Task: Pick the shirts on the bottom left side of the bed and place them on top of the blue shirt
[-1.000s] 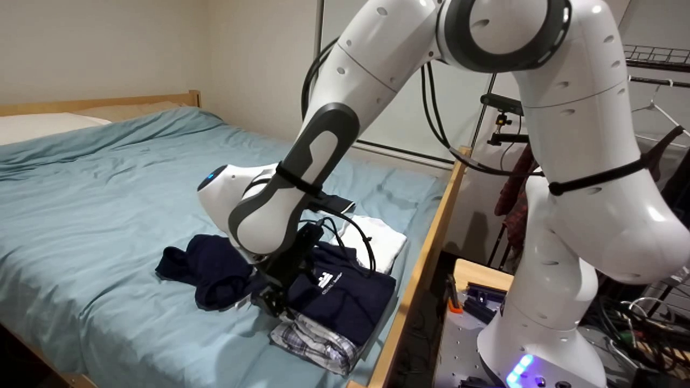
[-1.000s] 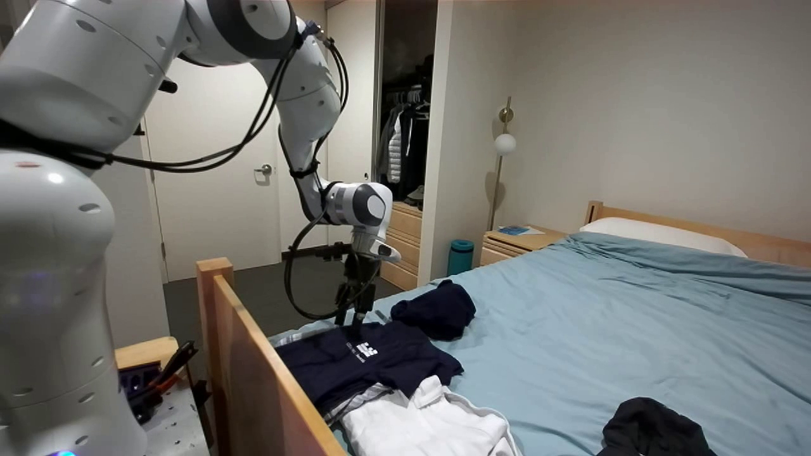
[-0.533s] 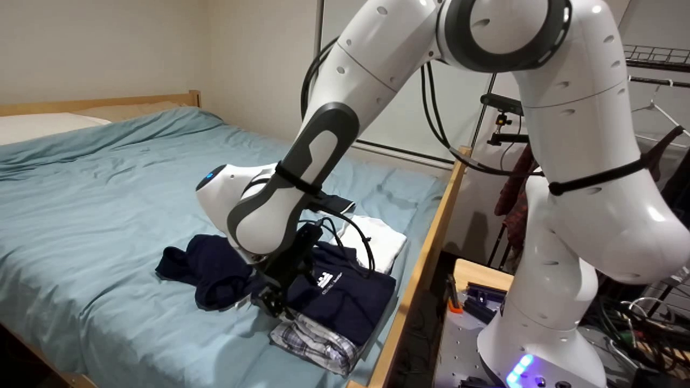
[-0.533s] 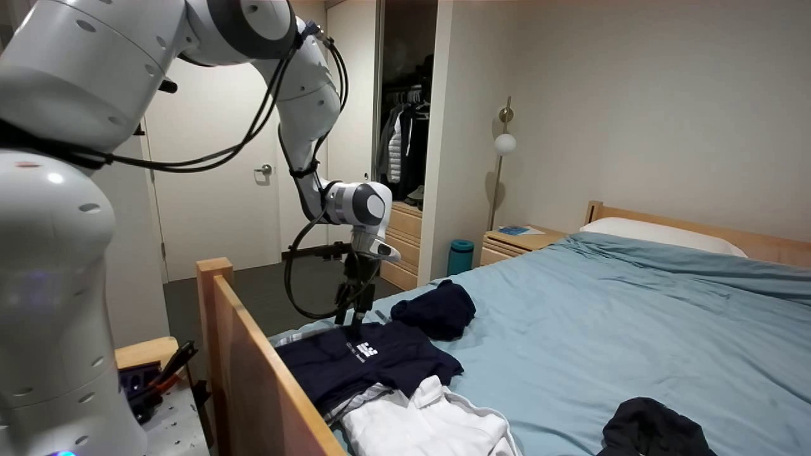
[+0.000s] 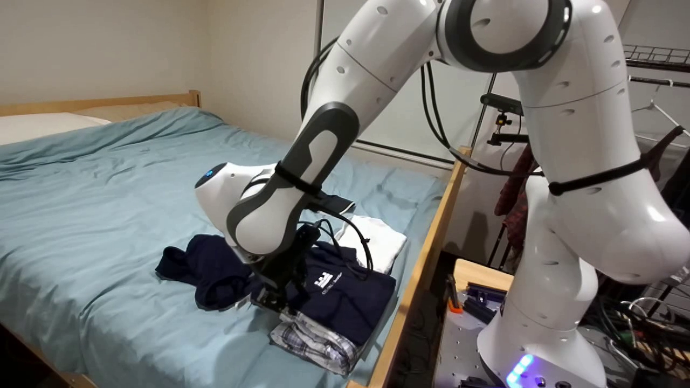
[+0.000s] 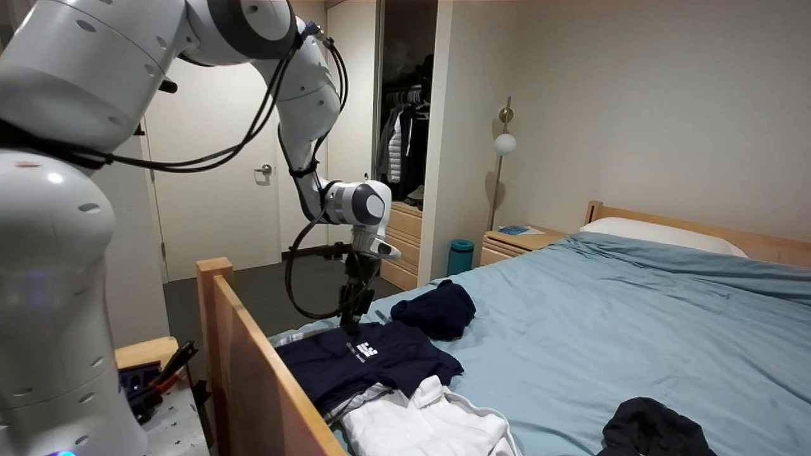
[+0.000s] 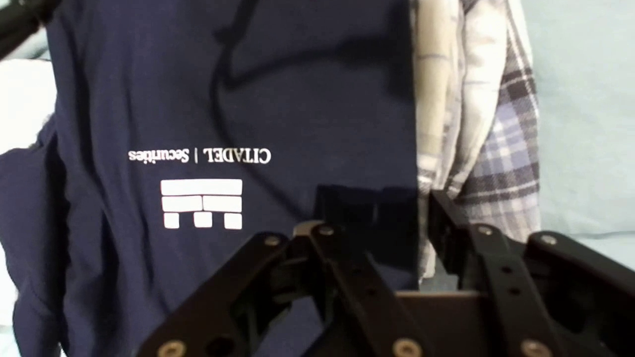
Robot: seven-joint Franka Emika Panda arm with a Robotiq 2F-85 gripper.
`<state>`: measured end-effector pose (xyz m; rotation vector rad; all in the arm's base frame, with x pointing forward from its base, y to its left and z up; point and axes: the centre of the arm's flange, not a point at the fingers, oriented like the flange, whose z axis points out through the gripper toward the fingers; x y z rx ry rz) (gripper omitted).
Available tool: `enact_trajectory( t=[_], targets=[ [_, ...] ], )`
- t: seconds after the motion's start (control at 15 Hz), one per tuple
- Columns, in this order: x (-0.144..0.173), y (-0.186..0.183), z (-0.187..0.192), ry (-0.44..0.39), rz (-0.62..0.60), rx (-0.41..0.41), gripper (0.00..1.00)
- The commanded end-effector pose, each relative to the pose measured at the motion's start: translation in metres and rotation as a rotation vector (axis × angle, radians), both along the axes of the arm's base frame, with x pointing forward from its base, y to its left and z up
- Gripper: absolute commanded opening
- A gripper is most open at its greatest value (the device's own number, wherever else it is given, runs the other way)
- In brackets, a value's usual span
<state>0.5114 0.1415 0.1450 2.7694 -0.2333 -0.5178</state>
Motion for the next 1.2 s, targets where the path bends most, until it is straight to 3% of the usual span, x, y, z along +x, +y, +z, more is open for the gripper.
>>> enact_trajectory(
  t=[0.0,0.13,0.4,0.8,0.87,1.0,1.13],
  targets=[
    [0.0033,0.0017,-0.0023,-0.052,-0.024,0.033,0.16],
    [0.0066,0.0032,-0.0025,-0.088,-0.026,0.043,0.06],
    [0.0103,0.0046,-0.0030,-0.127,-0.019,0.059,0.00],
    [0.0122,0.0051,-0.0047,-0.156,-0.016,0.072,0.06],
    [0.0124,0.0054,-0.0050,-0.159,-0.020,0.075,0.32],
    [0.0129,0.0058,-0.0054,-0.164,-0.021,0.077,0.37],
    [0.0133,0.0062,-0.0056,-0.167,-0.018,0.083,0.50]
  ],
)
